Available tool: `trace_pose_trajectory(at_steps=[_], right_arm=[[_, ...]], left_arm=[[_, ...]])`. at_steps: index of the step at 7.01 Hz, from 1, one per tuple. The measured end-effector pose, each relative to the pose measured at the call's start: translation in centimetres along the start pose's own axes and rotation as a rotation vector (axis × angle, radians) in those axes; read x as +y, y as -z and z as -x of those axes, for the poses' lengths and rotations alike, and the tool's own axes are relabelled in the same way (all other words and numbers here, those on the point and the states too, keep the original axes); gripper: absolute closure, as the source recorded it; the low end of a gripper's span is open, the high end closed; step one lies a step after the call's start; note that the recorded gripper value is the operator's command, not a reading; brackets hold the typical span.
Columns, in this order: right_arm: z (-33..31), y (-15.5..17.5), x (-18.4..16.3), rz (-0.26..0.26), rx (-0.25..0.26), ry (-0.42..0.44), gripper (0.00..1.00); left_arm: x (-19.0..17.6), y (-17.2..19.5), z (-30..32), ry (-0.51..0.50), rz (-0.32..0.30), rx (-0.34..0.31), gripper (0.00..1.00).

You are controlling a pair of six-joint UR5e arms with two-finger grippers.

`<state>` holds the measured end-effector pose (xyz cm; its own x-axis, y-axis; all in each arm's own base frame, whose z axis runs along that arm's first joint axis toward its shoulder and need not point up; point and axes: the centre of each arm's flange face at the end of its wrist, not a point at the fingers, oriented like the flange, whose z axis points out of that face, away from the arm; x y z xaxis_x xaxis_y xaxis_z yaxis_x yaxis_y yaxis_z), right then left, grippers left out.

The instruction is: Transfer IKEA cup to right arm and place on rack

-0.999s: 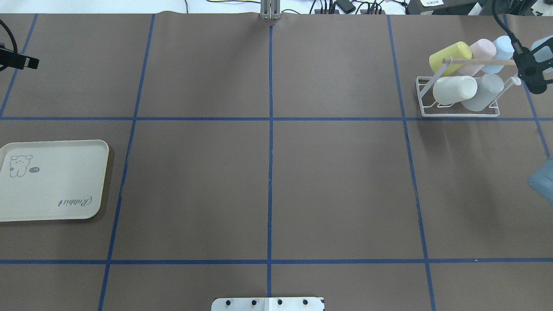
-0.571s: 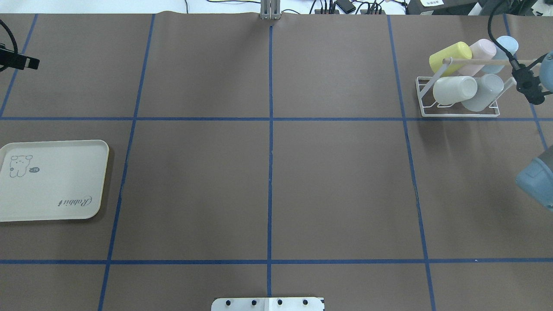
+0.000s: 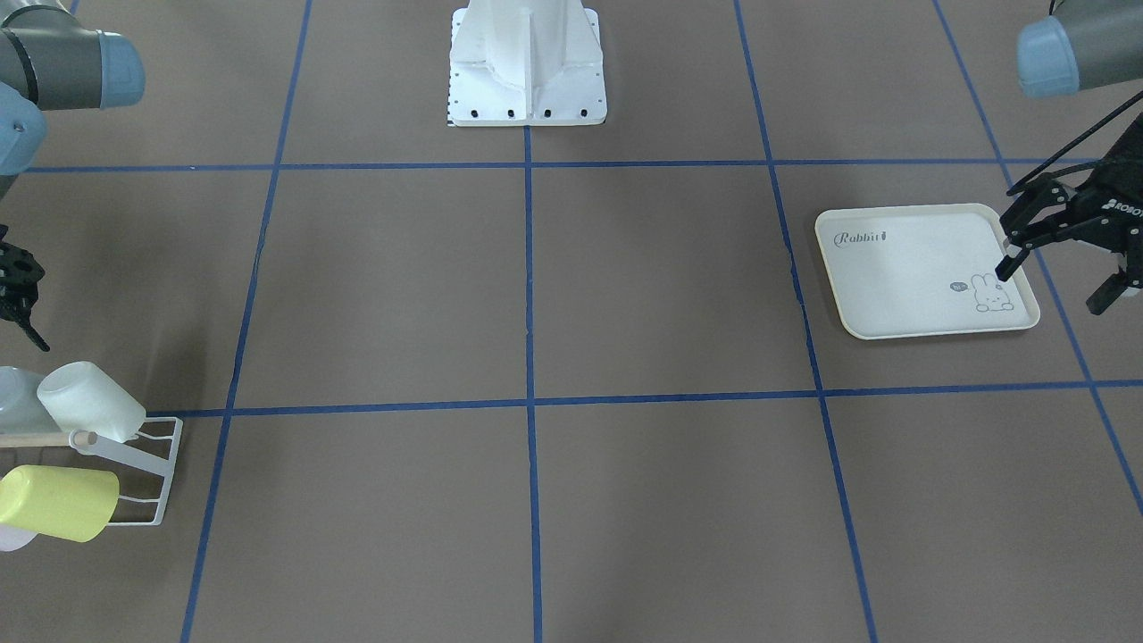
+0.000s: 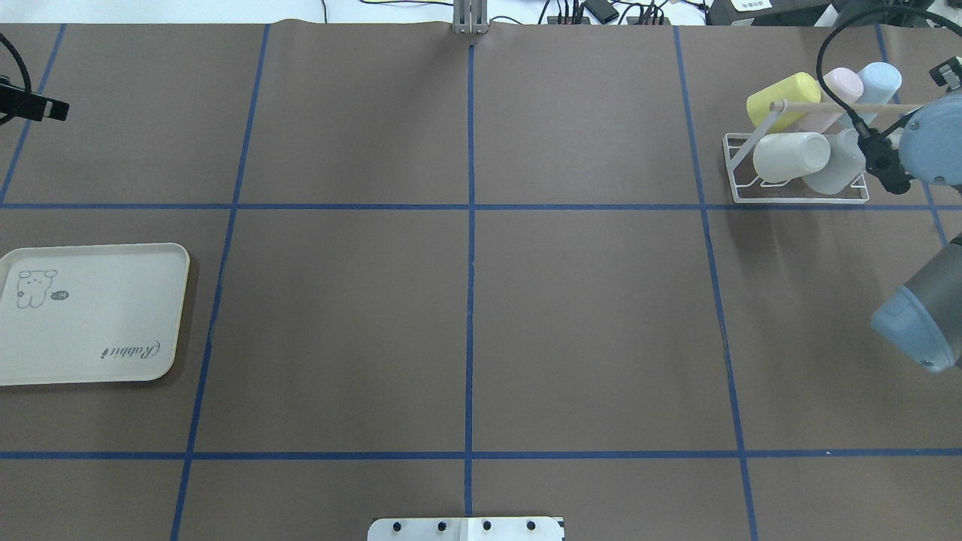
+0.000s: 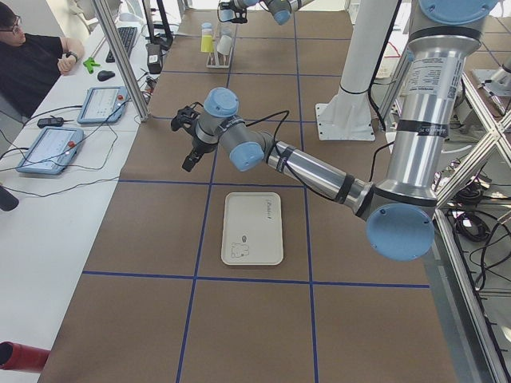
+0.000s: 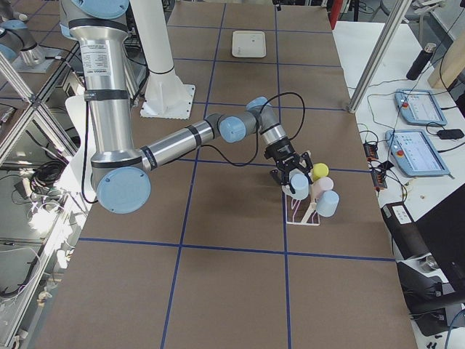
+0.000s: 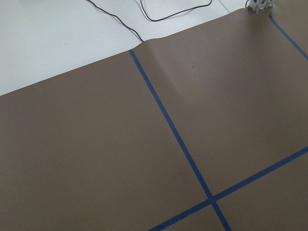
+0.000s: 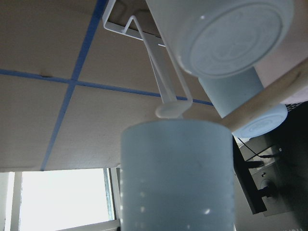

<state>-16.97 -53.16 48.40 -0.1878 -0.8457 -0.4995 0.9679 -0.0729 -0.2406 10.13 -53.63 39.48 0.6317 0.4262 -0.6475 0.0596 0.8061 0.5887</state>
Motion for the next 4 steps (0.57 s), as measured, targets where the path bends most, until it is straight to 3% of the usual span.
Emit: trace_pose_trajectory(at_steps=[4], right_arm=[[0.34,-0.73,-1.41,0.005,0.007,0.018,0.88]], left_arm=[[0.01,-0.07,-0.04,0.001,0.001,0.0,0.0]])
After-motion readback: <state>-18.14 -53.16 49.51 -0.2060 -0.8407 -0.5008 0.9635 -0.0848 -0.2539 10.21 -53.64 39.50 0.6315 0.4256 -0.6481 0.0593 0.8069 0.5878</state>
